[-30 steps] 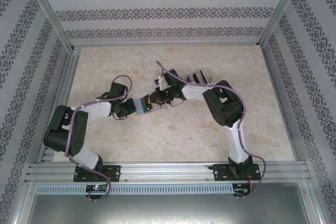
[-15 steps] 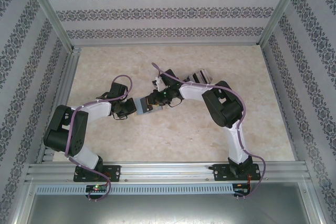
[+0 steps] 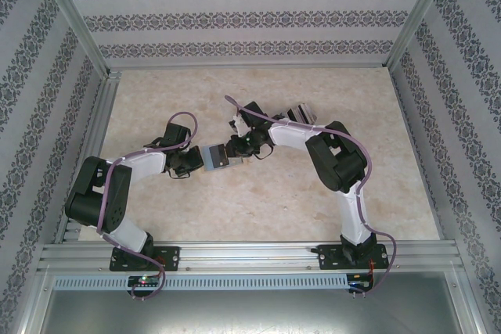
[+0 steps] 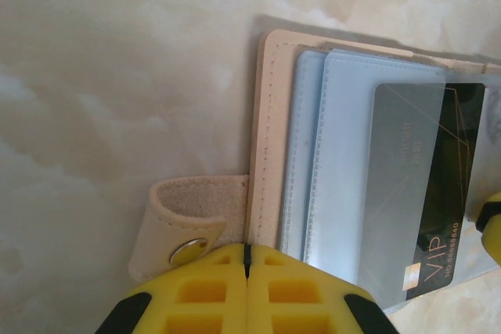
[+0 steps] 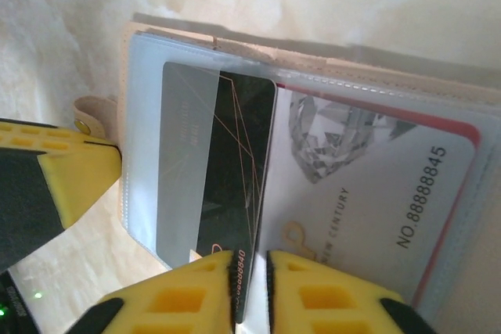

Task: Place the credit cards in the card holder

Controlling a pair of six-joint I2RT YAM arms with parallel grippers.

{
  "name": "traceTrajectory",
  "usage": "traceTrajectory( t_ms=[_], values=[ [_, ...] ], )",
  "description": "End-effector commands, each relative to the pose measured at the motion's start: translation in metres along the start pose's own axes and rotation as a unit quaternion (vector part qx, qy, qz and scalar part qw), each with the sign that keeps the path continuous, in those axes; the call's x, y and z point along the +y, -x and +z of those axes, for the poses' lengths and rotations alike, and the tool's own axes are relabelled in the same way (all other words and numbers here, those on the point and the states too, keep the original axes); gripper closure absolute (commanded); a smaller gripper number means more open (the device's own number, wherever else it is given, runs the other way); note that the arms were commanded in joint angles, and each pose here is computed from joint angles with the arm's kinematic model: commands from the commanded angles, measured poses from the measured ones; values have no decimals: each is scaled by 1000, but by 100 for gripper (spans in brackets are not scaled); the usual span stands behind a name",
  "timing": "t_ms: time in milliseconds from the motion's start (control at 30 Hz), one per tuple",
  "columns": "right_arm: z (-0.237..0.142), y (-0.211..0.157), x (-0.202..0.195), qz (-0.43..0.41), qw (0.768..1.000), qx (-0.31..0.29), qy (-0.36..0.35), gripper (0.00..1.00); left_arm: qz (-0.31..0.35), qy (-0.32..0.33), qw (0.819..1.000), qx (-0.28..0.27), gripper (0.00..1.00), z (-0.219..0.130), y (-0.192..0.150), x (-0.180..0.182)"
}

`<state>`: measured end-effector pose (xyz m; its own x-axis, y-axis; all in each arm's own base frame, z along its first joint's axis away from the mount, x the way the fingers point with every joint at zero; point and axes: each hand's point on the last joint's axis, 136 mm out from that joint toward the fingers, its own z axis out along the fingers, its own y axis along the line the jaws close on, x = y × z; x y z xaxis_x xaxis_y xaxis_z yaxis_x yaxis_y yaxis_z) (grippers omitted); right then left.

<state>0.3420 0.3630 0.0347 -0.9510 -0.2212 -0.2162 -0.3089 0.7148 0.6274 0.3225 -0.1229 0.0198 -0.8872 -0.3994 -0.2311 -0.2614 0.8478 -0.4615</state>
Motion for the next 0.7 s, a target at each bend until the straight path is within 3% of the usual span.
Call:
traceTrajectory(
  t_ms=[0,667],
  values=[
    [-5,9,12,-19,1000,-9,0,86,-9,3,1000,7,95,5,-3,6],
    [31,-3,6,-35,998,33,-43,87,-11,0,1000,9,97,9,-4,6]
  ],
)
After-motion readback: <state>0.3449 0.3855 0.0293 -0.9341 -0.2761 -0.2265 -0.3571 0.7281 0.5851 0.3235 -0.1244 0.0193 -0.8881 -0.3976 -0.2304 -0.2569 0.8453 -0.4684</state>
